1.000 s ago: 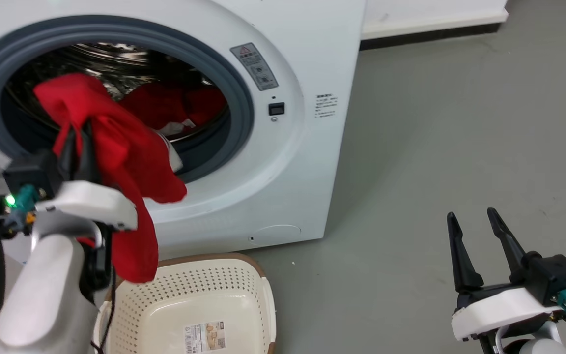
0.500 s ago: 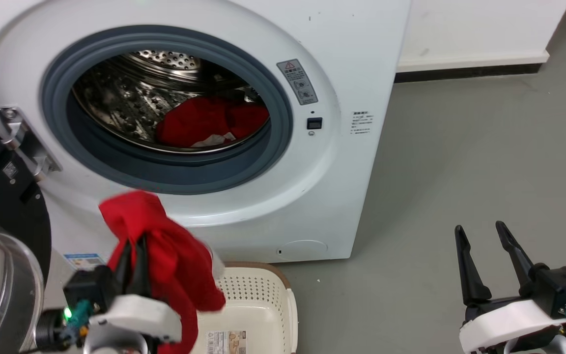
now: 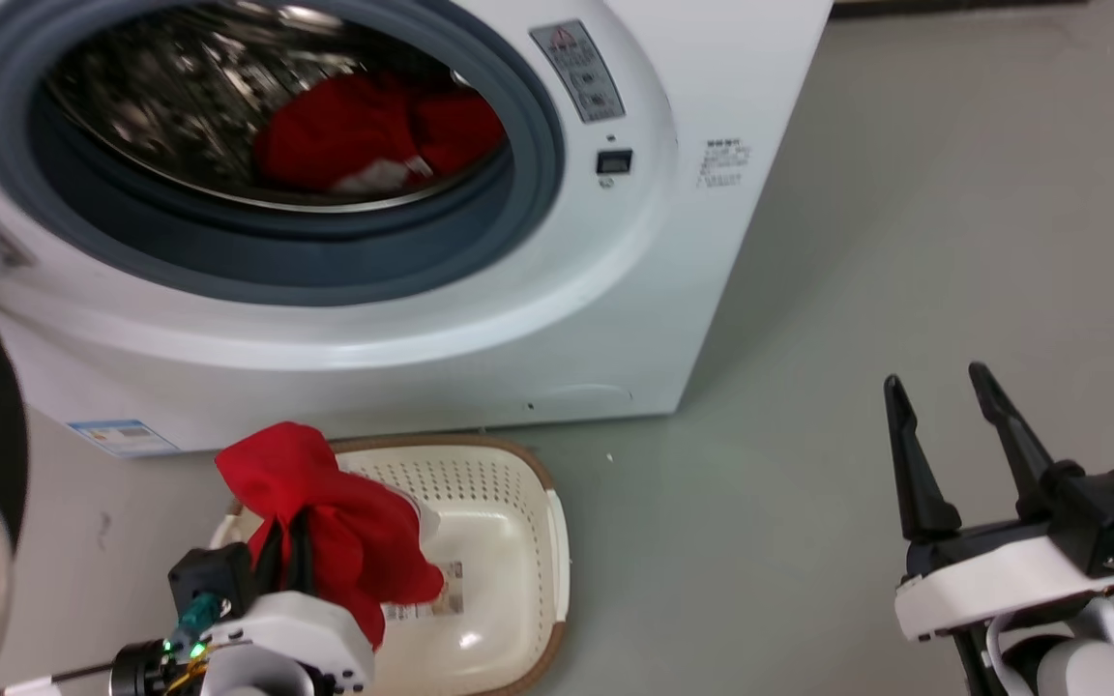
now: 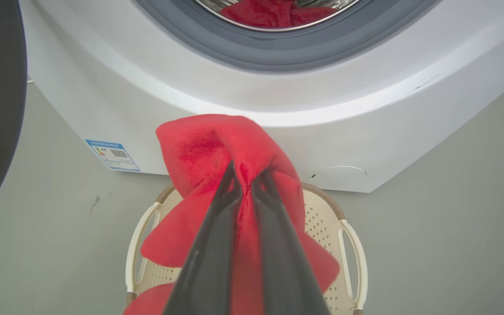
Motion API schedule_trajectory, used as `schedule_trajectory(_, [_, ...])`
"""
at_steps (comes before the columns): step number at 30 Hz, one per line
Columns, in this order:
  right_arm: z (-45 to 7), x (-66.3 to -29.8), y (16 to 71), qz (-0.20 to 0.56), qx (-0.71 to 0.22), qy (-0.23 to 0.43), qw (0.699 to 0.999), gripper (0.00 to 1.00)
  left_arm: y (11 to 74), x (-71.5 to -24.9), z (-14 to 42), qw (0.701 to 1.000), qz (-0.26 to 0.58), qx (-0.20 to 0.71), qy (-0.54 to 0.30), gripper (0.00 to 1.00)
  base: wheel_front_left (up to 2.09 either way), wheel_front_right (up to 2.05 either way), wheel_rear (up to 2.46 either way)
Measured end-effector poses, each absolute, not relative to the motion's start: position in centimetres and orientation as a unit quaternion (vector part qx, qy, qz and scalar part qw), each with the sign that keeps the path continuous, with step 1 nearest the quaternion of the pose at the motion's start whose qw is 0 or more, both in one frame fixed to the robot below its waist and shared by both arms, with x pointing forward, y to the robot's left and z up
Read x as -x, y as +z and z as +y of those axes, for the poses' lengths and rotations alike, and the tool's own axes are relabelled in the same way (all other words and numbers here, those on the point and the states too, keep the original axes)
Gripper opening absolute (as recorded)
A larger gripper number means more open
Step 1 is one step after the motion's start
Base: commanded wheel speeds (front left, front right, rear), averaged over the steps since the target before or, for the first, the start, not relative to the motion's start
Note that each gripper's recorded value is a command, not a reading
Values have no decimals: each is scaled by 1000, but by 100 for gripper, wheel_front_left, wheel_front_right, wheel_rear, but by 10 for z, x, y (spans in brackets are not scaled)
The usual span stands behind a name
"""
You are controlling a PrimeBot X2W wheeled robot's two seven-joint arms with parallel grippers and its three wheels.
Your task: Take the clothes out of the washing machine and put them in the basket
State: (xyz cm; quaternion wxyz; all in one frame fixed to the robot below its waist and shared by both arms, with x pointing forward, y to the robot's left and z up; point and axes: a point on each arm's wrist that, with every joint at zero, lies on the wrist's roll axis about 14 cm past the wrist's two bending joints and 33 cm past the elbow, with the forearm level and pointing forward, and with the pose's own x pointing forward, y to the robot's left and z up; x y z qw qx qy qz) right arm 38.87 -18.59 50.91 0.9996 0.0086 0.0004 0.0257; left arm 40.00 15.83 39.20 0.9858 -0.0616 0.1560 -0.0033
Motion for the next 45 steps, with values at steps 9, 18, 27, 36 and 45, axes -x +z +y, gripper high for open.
schedule_trajectory(9, [-201,-415,479,31,4,6,999,100,305,-423,143,963,265,52,-15,0,0,0,0])
schedule_trajectory(18, [-211,-440,438,65,14,-2,998,100,224,-430,130,931,360,53,-13,0,0,0,0])
schedule_trajectory(27, [-219,-443,409,96,22,-10,995,100,158,-382,125,880,473,40,-12,0,0,0,0])
schedule_trajectory(36, [-227,-443,402,102,26,-20,994,100,141,-365,116,858,512,46,-17,99,0,0,0])
schedule_trajectory(45, [-226,-438,429,71,23,-21,997,100,167,-367,119,866,495,66,-9,100,0,0,0])
